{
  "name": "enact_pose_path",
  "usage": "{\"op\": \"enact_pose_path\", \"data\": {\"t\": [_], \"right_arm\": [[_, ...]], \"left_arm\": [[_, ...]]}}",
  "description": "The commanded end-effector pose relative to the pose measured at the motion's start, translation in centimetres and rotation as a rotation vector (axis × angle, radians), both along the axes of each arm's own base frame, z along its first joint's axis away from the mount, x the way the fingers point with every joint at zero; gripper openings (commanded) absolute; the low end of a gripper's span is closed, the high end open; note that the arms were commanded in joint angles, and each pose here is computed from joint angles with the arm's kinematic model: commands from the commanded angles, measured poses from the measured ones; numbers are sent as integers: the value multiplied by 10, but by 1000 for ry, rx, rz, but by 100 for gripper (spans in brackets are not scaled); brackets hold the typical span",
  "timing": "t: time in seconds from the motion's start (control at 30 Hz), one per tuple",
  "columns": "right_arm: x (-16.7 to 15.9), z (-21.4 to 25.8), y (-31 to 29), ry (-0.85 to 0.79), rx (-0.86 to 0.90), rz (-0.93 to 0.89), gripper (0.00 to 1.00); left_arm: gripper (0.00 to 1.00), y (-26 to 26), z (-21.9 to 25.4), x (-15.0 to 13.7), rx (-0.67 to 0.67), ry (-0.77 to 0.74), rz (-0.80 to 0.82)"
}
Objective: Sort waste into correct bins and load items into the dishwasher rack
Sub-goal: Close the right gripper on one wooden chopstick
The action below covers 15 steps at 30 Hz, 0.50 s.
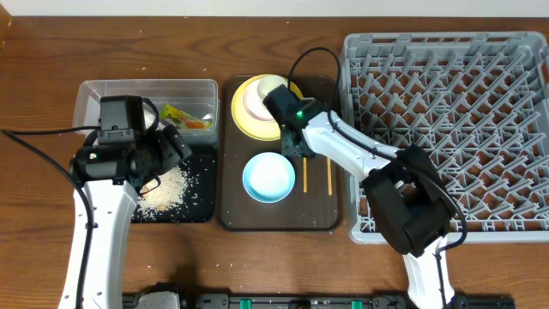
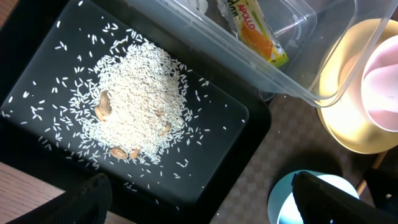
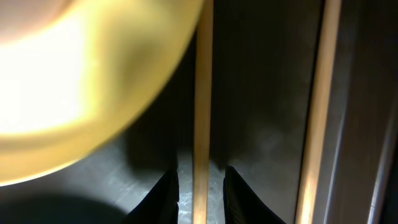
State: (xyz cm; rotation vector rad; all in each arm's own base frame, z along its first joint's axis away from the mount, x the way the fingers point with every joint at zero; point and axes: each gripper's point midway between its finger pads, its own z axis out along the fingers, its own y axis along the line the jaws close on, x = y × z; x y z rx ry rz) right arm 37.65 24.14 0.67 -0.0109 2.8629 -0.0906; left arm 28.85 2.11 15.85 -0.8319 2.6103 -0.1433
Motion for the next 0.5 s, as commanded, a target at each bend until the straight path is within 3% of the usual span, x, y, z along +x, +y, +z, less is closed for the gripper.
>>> {"op": "enact_pose_path", "data": {"t": [0.0,0.17,0.27,0.47], "right_arm": [[-8,-13,-4,12,-29,-10,22],[-9,-15,-4,12,-29,-9,14],[-4,-11,-4,3,-24,-2,2],[10,24,-10,-20,1,-35,1]], "left_arm": [[95,2,4,2,8,-10,1],[95,2,4,2,8,-10,1],[95,2,4,2,8,-10,1],[95,2,4,2,8,-10,1]]}}
